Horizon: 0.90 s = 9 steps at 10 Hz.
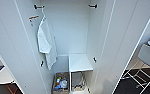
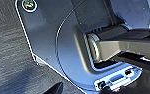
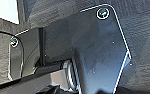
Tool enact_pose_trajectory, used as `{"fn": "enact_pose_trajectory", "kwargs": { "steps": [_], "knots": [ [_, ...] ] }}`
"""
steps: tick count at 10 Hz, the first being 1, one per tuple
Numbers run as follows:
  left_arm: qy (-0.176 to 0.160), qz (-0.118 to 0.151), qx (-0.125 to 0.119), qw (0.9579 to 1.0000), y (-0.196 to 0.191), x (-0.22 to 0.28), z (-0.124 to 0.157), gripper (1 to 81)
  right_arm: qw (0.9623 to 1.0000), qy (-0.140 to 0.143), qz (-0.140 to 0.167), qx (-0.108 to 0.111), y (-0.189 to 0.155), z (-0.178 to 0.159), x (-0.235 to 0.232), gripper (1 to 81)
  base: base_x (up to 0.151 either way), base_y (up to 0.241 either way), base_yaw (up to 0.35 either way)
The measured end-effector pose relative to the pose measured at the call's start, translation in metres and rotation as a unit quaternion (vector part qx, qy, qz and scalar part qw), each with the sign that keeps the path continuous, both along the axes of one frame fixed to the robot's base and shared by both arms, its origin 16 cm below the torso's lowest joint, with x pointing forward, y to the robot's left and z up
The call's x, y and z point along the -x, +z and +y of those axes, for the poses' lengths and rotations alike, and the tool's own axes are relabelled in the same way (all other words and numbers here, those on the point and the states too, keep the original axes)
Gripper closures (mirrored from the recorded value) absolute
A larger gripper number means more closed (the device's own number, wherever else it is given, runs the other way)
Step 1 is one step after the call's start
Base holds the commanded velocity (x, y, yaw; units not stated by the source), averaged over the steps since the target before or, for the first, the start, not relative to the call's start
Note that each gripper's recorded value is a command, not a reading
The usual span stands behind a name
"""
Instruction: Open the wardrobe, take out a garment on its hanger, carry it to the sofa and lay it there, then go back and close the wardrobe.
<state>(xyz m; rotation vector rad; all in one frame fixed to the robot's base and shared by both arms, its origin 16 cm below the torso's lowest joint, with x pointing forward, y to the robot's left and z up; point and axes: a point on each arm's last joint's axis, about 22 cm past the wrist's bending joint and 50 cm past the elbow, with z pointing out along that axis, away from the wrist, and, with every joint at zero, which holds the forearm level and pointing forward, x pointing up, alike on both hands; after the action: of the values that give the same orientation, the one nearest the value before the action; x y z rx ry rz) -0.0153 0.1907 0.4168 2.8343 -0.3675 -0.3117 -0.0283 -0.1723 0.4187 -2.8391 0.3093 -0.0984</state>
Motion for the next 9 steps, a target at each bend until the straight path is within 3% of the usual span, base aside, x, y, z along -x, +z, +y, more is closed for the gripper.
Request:
{"fn": "enact_pose_trajectory", "kwargs": {
  "steps": [2, 5, 6, 9],
  "knots": [
    [0.009, 0.005, 0.025, 0.9996, 0.004, -0.008, 0.008, 1.0, 1.0, 0.004, 0.006, -0.005, 0.0, -0.006, -0.003, 1.0, 0.0, 0.0, 0.0],
    [0.024, -0.04, 0.071, 0.9964, 0.01, -0.046, -0.006, 1.0, 0.9993, 0.002, -0.003, -0.038, 0.008, 0.009, -0.015, 1.0, 0.0, 0.0, 0.0],
    [0.04, -0.043, 0.073, 0.9956, 0.011, -0.051, -0.007, 1.0, 0.9989, 0.002, -0.004, -0.046, 0.011, 0.008, -0.016, 1.0, 0.0, 0.0, 0.0],
    [0.055, -0.066, 0.048, 0.9952, 0.005, -0.069, 0.021, 1.0, 0.9986, 0.002, -0.013, -0.052, 0.018, -0.018, -0.027, 1.0, 0.0, 0.0, 0.0]
  ]
}}
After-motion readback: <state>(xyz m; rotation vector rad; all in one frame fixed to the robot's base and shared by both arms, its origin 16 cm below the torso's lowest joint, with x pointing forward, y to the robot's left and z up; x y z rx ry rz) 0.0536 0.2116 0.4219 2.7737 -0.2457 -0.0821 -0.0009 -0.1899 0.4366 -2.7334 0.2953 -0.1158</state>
